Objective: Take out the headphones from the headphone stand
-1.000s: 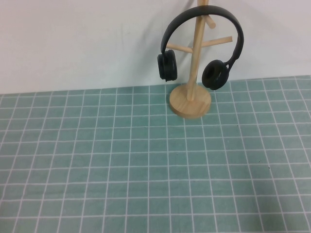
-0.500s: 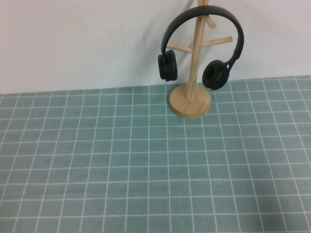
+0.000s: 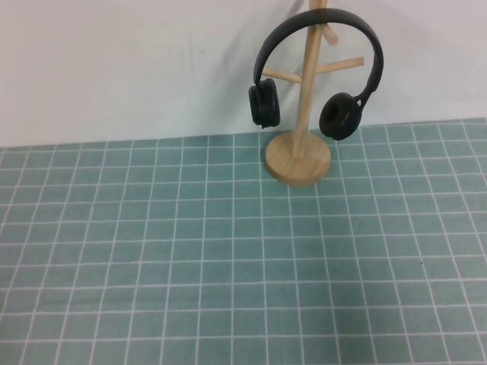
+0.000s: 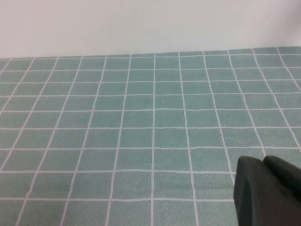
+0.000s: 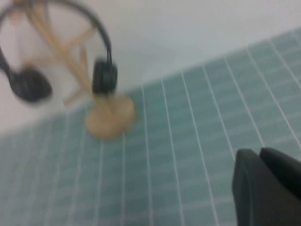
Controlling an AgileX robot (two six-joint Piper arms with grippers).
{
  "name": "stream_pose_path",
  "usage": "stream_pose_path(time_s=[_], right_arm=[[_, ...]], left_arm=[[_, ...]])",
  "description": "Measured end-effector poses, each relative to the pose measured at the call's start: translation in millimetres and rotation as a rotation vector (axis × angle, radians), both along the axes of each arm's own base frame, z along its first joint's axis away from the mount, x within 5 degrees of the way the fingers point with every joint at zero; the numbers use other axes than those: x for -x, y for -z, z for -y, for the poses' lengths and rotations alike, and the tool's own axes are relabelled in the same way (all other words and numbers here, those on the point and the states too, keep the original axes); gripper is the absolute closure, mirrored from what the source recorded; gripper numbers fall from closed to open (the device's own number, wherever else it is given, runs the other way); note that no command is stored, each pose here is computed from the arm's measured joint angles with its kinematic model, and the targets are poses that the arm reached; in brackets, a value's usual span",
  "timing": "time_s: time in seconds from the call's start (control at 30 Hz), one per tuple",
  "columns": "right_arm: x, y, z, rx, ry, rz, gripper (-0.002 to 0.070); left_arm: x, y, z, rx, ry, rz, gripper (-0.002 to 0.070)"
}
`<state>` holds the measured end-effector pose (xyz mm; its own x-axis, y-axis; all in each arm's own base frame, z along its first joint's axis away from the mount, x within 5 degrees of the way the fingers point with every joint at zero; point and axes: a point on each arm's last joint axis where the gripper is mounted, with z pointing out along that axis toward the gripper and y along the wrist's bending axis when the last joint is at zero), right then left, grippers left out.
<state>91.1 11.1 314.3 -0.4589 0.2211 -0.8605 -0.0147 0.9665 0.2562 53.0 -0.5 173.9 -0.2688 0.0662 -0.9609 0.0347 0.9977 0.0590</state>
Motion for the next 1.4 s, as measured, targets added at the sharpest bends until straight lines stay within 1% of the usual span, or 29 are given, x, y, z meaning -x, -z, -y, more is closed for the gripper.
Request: stream_pose_path(time_s=[0.07, 0.17, 0.27, 0.33, 0.4, 0.47, 0.6, 0.67, 0.73, 0.83, 0.93, 1.0, 1.17, 1.23, 1.4], right_arm=[[-18.8, -5.0, 2.7, 0.076, -0.031, -0.083, 0.0676], [-49.7, -8.4, 6.0, 0.177, -0.089, -0.148, 0.0676], [-82.4, -11.8, 3.1, 0.217, -0.151, -0.188, 0.0676], [-105.8, -9.8, -6.0, 0.233, -0.202, -0.204, 0.0676], [-129.1, -9.5, -24.0, 0.289, -0.275, -0.168, 0.0676], [-148.1, -8.7, -46.1, 0.377, -0.36, -0.12, 0.0676], [-176.8, -8.0, -93.4, 0.645, -0.542, 0.022, 0.0675], [-188.1, -14.1, -110.4, 0.724, -0.585, 0.128, 0.0675], [-200.2, -19.9, -119.0, 0.729, -0.581, 0.224, 0.0662], [-216.6, -28.4, -127.4, 0.791, -0.584, 0.37, 0.0589], [-231.8, -31.1, -135.5, 0.85, -0.6, 0.445, 0.0493], [-243.2, -32.0, -135.7, 0.878, -0.595, 0.463, 0.0424], [-272.4, -36.5, -126.3, 0.881, -0.534, 0.462, 0.0271], [-282.4, -40.1, -125.8, 0.879, -0.516, 0.476, 0.025], [-305.1, -41.3, -126.0, 0.896, -0.494, 0.493, 0.0249]], left_arm=[[0.0, 0.0, 0.0, 0.0, 0.0, 0.0, 0.0679], [0.0, 0.0, 0.0, 0.0, 0.0, 0.0, 0.0679], [0.0, 0.0, 0.0, 0.0, 0.0, 0.0, 0.0679], [0.0, 0.0, 0.0, 0.0, 0.0, 0.0, 0.0679], [0.0, 0.0, 0.0, 0.0, 0.0, 0.0, 0.0679], [0.0, 0.0, 0.0, 0.0, 0.0, 0.0, 0.0679], [0.0, 0.0, 0.0, 0.0, 0.0, 0.0, 0.0679], [0.0, 0.0, 0.0, 0.0, 0.0, 0.0, 0.0679], [0.0, 0.0, 0.0, 0.0, 0.0, 0.0, 0.0679], [0.0, 0.0, 0.0, 0.0, 0.0, 0.0, 0.0679], [0.0, 0.0, 0.0, 0.0, 0.0, 0.0, 0.0679], [0.0, 0.0, 0.0, 0.0, 0.0, 0.0, 0.0679], [0.0, 0.0, 0.0, 0.0, 0.0, 0.0, 0.0679], [0.0, 0.0, 0.0, 0.0, 0.0, 0.0, 0.0679], [0.0, 0.0, 0.0, 0.0, 0.0, 0.0, 0.0679]])
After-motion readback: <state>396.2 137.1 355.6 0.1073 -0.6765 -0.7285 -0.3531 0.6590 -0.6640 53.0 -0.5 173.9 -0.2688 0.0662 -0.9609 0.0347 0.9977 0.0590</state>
